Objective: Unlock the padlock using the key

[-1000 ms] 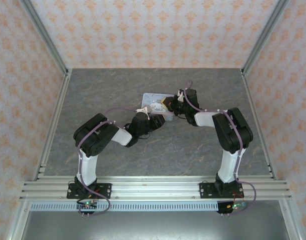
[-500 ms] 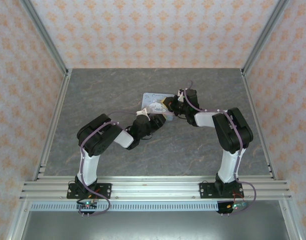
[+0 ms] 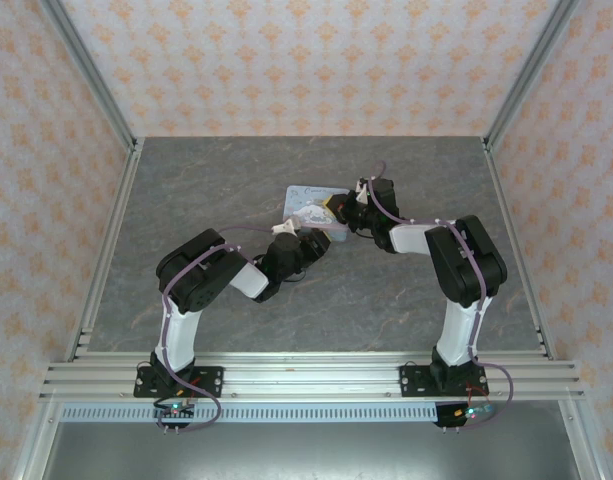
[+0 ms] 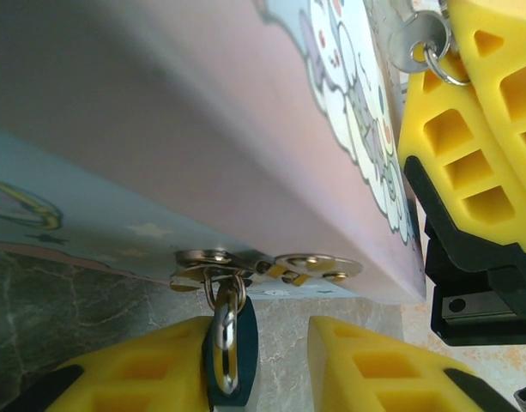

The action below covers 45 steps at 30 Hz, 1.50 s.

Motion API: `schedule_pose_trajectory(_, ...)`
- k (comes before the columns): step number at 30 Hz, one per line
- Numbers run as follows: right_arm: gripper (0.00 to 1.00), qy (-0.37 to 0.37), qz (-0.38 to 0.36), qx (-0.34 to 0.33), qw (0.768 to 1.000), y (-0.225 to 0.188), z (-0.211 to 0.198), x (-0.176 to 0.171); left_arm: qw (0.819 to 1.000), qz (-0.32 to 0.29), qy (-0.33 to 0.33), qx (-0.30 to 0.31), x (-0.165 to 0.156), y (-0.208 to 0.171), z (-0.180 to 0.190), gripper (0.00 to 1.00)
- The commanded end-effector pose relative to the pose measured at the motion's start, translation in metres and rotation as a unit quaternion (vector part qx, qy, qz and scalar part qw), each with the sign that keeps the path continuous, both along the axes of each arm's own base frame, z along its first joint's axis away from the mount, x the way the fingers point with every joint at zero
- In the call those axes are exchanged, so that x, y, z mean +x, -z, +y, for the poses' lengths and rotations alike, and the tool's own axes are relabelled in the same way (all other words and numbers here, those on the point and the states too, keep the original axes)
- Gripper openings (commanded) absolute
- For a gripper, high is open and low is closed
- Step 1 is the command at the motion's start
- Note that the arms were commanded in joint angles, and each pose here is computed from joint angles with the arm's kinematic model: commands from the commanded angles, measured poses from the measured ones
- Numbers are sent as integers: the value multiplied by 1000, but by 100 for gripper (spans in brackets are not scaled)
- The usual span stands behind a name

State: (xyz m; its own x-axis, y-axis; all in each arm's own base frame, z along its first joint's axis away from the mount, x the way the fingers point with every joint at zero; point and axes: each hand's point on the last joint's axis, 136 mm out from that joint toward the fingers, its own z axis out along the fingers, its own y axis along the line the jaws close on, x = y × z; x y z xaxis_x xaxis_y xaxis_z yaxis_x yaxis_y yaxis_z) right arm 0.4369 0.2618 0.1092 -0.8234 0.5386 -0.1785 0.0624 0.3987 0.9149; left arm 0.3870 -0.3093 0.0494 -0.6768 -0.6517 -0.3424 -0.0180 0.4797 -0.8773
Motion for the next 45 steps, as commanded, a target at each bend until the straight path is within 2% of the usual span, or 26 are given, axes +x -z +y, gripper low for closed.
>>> schedule_pose_trajectory(1, 0, 3, 9, -8, 1000, 12, -3, -3, 999, 30, -18, 20, -6, 20, 9, 31)
schedule_pose_trajectory(7, 0, 4, 9, -8, 1000, 12, -3, -3, 999, 30, -19, 21, -5, 21, 9, 27)
schedule_pose_trajectory(12, 0, 1, 4, -3, 1000, 5, -2, -1, 998, 42, -18, 31, -8, 27, 10, 16)
schedule_pose_trajectory(17, 0, -4, -32, -3, 999, -37, -2, 7, 998, 45, -13, 33, -9, 26, 9, 9)
schedule_pose_trajectory(21, 0, -9, -61, -14, 998, -73, -6, 3, 998, 48, -4, 31, -11, 21, 6, 0)
schedule_pose_trajectory(26, 0, -16, -82, -32, 996, -95, -16, -20, 997, 54, 17, 44, -16, 12, 4, 0)
schedule_pose_trajectory(31, 0, -27, -81, -39, 996, -84, -28, -57, 996, 64, 34, 46, -21, 8, 7, 0)
schedule_pose_trajectory(32, 0, -30, -79, -38, 996, -80, -30, -65, 997, 54, 36, 37, -20, -6, 7, 0)
schedule_pose_trajectory(37, 0, -48, -73, -21, 996, -60, -37, -105, 996, 59, 58, 28, -20, -16, 10, 0)
schedule_pose_trajectory(45, 0, -16, -37, 1, 999, -21, -56, -140, 995, 56, 75, 18, -17, -33, 14, 0)
